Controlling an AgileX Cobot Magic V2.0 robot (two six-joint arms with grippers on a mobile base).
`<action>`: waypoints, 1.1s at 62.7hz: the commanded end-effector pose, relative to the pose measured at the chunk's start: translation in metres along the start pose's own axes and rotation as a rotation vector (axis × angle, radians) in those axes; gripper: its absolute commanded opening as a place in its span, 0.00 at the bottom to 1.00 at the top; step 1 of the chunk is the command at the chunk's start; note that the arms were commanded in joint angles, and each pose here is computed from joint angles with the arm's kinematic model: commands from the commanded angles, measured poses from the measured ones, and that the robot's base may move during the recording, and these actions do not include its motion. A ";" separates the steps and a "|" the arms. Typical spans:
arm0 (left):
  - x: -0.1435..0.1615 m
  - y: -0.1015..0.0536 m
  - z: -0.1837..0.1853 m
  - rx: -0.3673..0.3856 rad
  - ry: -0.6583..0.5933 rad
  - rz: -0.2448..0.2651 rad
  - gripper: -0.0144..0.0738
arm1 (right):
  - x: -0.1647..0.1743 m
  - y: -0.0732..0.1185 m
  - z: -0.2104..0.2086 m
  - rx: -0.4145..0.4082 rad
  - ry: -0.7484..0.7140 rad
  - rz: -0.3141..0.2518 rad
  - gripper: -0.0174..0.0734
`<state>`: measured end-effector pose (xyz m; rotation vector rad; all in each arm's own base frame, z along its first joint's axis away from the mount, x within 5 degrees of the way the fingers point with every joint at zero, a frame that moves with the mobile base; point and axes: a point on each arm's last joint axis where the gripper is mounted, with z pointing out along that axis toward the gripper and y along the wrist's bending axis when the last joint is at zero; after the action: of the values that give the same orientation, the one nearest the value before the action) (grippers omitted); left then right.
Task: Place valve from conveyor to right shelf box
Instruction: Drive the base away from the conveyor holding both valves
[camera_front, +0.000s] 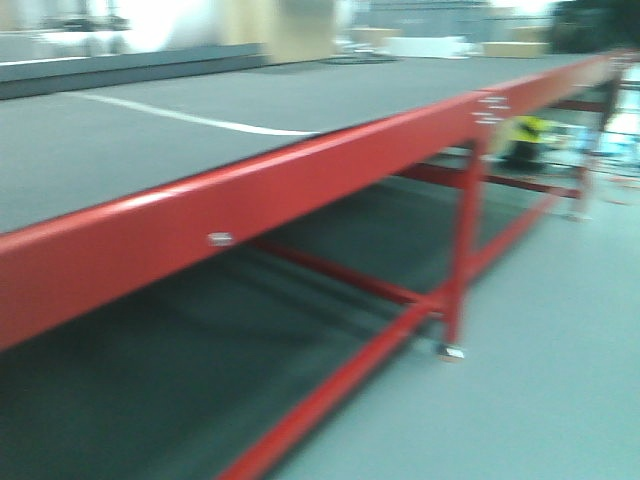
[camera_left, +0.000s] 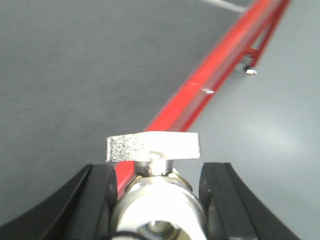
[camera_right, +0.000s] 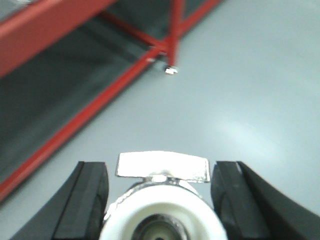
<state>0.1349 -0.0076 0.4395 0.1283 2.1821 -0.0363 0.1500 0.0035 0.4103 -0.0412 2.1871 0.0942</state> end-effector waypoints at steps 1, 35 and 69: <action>-0.006 -0.001 -0.006 0.006 -0.063 -0.002 0.04 | -0.007 0.000 -0.006 0.010 -0.081 -0.007 0.01; -0.006 -0.001 -0.006 0.006 -0.063 -0.002 0.04 | -0.007 0.000 -0.006 0.010 -0.081 -0.007 0.01; -0.006 -0.001 -0.006 0.006 -0.063 -0.002 0.04 | -0.007 0.000 -0.007 0.010 -0.083 -0.008 0.01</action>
<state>0.1349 -0.0076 0.4395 0.1283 2.1821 -0.0363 0.1496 0.0035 0.4106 -0.0413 2.1854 0.0940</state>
